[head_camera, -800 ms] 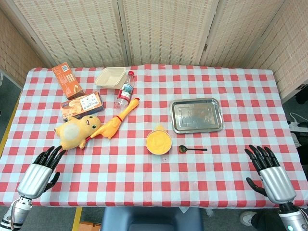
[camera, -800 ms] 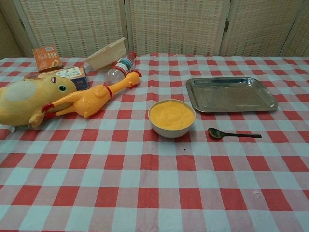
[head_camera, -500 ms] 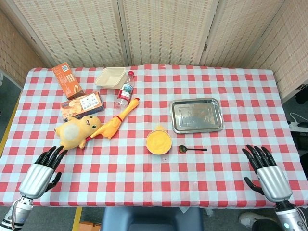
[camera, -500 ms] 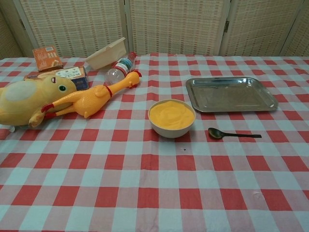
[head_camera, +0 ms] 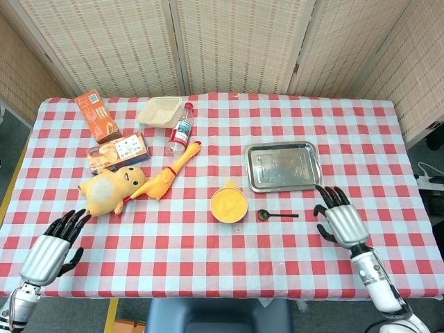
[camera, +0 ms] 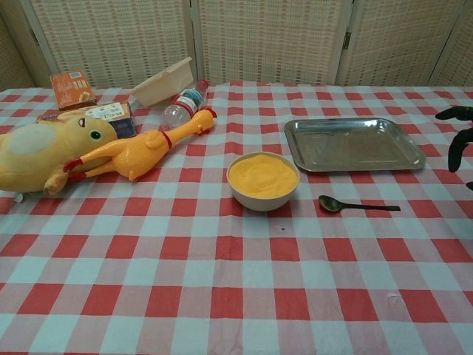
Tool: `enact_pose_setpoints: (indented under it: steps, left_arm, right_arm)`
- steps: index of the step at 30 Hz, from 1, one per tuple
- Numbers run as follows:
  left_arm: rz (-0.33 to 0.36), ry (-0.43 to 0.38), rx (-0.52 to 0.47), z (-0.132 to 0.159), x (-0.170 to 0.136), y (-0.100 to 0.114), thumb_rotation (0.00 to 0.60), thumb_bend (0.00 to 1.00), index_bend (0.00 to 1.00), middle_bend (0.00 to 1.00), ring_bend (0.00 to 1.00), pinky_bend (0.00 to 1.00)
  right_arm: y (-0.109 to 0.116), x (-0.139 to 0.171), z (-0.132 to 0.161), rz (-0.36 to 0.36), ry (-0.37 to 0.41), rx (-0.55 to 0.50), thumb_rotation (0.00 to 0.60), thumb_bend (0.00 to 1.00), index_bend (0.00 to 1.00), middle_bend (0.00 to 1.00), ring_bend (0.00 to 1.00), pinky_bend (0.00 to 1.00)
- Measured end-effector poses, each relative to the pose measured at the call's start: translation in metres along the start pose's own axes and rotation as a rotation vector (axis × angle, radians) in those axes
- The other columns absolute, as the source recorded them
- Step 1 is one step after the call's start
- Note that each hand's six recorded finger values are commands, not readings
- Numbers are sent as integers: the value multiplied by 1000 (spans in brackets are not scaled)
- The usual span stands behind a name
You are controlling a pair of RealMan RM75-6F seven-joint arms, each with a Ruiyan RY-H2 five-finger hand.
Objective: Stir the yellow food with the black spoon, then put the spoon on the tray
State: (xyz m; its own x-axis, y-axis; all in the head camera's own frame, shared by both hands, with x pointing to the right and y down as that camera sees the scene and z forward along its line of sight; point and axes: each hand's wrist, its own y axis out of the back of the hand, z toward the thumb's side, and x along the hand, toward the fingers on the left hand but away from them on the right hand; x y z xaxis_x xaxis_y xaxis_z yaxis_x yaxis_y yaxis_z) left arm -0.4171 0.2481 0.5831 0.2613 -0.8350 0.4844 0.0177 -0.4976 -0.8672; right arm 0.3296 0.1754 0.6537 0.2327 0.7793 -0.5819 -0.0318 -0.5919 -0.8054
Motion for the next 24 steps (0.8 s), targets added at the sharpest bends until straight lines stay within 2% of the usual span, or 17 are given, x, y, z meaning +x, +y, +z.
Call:
enact_pose_setpoints:
  steps: [6, 12, 24]
  left_arm:
    - [-13, -7, -11, -1, 1, -2, 600, 481, 0, 0, 0, 159]
    - [-15, -15, -26, -1, 2, -1, 600, 480, 0, 0, 0, 165]
    - [-29, -22, -36, 0, 2, -4, 600, 479, 0, 0, 0, 170]
  right_arm:
    - [-23, -37, 24, 0, -18, -41, 600, 333, 463, 0, 0, 0]
    - [-39, -64, 46, 31, -25, -24, 600, 333, 451, 0, 0, 0]
    - [-58, -80, 68, 70, -27, -33, 600, 333, 451, 0, 0, 0]
